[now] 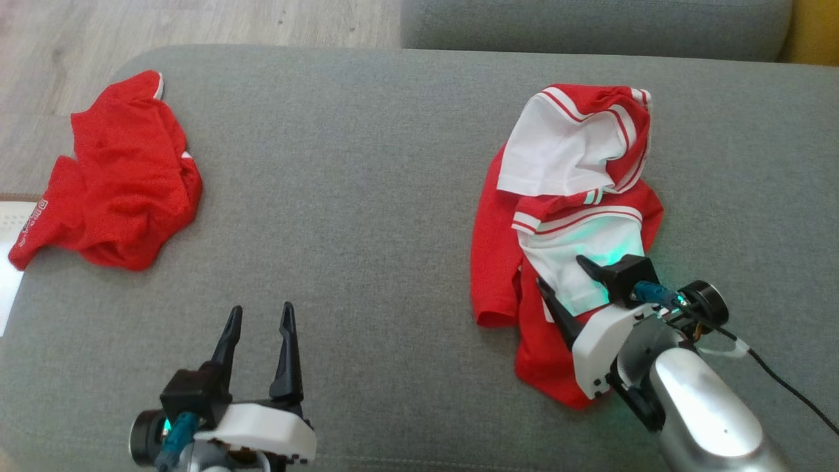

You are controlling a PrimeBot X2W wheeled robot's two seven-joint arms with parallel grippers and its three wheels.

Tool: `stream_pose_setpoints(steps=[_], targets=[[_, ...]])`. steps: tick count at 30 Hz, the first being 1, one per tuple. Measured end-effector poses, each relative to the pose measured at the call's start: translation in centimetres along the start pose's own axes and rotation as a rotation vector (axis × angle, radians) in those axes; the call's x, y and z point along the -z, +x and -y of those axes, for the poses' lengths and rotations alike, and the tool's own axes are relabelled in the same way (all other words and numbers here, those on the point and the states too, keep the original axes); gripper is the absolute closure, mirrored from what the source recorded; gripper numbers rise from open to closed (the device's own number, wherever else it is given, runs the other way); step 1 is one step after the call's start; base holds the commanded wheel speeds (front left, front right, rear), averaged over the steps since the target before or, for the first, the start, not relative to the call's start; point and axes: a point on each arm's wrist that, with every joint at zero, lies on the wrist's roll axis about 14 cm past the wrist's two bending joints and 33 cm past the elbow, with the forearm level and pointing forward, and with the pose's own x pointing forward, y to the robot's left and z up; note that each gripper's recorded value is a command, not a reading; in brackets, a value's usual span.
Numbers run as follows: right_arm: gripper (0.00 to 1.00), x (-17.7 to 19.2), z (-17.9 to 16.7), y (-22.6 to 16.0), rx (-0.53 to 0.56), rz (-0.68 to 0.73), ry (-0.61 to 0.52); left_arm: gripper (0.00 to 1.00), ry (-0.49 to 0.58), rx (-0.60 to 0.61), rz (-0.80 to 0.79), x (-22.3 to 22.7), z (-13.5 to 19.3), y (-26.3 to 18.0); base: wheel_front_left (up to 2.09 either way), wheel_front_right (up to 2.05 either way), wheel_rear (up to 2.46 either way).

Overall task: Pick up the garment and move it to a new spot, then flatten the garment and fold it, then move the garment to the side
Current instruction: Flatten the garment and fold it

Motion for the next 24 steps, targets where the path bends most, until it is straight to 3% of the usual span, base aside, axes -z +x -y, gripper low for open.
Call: stream_pose_setpoints(steps=[6, 7, 8, 9, 11, 19, 24], targets=[[0.00, 0.8, 0.3, -0.2, 0.009, -0.041, -0.004, 0.00, 0.000, 0.006, -0.003, 0.1, 0.2, 0.1, 0.00, 0.00, 0.00], [0.07, 0.9, 0.3, -0.2, 0.009, -0.046, -0.003, 0.00, 0.001, 0.004, -0.006, 0.2, 0.3, 0.2, 0.00, 0.00, 0.00], [0.26, 1.0, 0.3, -0.1, 0.008, -0.050, -0.002, 0.00, 0.001, 0.005, -0.009, 0.3, 0.3, 0.2, 0.00, 0.00, 0.00], [0.56, 1.1, 0.3, -0.1, 0.008, -0.052, -0.001, 0.00, 0.001, 0.006, -0.011, 0.3, 0.3, 0.2, 0.00, 0.00, 0.00], [1.00, 1.2, 0.4, 0.0, 0.009, -0.055, -0.003, 0.00, 0.001, 0.008, -0.015, 0.5, 0.4, 0.3, 0.00, 0.00, 0.00], [1.00, 0.0, 1.9, -0.1, 0.052, -0.021, 0.022, 0.00, 0.000, 0.011, -0.012, 0.3, 0.5, 0.2, 0.00, 0.00, 0.00], [1.00, -5.3, 1.8, -0.9, 0.039, 0.124, 0.109, 0.00, -0.008, 0.005, 0.004, -0.2, 0.5, 0.1, 0.00, 0.00, 0.00]])
